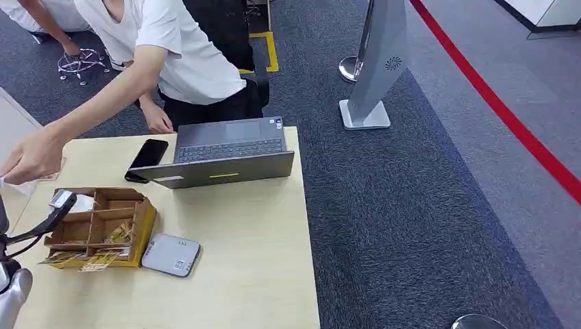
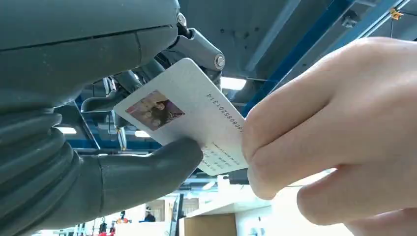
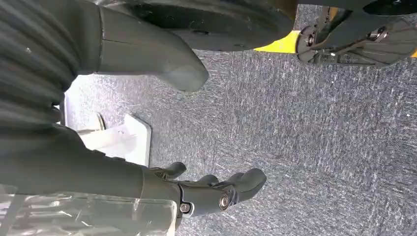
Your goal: Pass the card to the sensor for recognition and then transmit it.
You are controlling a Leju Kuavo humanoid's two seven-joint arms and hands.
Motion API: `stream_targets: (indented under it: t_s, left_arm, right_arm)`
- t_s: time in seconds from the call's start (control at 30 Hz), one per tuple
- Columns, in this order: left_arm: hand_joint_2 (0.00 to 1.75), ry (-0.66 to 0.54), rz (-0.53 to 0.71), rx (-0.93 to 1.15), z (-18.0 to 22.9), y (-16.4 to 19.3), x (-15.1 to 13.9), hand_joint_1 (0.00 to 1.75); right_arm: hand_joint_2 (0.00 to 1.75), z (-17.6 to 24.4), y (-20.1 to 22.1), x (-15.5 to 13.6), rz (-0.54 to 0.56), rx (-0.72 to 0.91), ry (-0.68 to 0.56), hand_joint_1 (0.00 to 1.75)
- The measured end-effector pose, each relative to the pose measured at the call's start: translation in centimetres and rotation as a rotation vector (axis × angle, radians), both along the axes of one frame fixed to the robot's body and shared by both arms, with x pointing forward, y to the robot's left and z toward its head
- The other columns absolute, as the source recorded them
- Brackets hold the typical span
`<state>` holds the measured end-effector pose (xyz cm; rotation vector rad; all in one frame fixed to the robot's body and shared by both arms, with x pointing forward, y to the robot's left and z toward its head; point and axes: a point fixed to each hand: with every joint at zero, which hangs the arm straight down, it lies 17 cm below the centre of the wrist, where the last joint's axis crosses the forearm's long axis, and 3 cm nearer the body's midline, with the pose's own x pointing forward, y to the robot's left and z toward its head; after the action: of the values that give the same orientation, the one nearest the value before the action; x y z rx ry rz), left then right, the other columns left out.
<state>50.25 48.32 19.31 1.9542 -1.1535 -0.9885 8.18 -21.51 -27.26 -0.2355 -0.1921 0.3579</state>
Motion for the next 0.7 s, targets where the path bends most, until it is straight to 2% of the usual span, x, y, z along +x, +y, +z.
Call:
stream_targets:
  t_s: [0.53, 0.57, 0.7]
  left_arm:
    - [1.75, -0.003, -0.019, -0.024, -0.4, -1.4, 0.2, 1.75]
    - [1.75, -0.003, -0.019, -0.027, -0.4, -1.4, 0.2, 0.0]
    - [1.75, 0.01, -0.039, -0.029, -0.8, -1.9, 0.2, 0.0]
  right_arm:
    - [1.75, 0.0, 0.0, 0.0, 0.0, 0.0, 0.0, 0.0]
    - [1.75, 0.0, -0.1, 0.0, 0.0, -0.002, 0.001, 0.0]
    - [1.75, 0.0, -0.1, -0.1, -0.002, -0.004, 0.006, 0.0]
